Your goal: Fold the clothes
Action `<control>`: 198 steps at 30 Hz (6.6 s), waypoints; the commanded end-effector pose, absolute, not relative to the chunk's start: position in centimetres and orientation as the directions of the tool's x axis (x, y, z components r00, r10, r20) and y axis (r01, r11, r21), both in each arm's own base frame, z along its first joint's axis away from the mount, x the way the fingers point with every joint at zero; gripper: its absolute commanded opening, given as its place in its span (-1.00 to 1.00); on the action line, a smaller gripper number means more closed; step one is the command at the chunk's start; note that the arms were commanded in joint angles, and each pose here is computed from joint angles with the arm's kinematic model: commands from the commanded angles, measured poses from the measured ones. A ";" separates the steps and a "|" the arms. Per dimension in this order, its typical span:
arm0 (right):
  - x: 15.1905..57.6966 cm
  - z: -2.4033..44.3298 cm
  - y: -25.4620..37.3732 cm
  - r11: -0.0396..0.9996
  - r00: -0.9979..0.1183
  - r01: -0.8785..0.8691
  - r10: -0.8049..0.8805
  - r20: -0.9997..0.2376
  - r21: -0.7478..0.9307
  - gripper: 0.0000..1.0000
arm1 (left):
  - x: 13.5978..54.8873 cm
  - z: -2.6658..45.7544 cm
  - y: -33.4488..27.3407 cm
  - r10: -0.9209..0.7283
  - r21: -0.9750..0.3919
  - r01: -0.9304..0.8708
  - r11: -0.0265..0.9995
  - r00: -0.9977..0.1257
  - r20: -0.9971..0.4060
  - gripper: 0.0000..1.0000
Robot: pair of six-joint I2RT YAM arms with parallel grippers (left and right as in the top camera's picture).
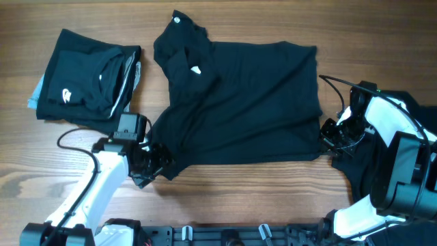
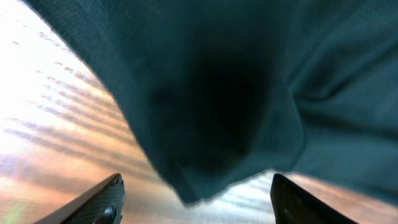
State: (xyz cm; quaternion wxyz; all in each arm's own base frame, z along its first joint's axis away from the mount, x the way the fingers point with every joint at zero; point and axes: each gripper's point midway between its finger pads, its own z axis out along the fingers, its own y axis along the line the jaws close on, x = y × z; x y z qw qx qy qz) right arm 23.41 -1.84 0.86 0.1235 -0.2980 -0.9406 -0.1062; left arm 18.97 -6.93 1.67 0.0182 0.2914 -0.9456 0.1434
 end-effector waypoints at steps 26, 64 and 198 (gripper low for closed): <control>24.0 1.4 -2.4 0.807 -0.804 0.577 0.534 0.260 0.125 -0.83 | 23.8 4.4 1.7 -0.685 -0.204 -0.661 0.722 -0.726 -0.069 0.64; 21.4 1.8 -0.1 0.775 -0.766 0.606 0.507 0.395 0.179 0.10 | 21.6 9.1 1.9 -0.702 -0.203 -0.679 0.706 -0.708 -0.074 -0.92; 46.6 48.3 -3.0 0.640 -0.368 -0.379 0.558 -0.744 0.668 -0.91 | 47.0 57.4 -1.9 -0.384 -0.406 0.386 0.828 -0.138 -0.913 -0.92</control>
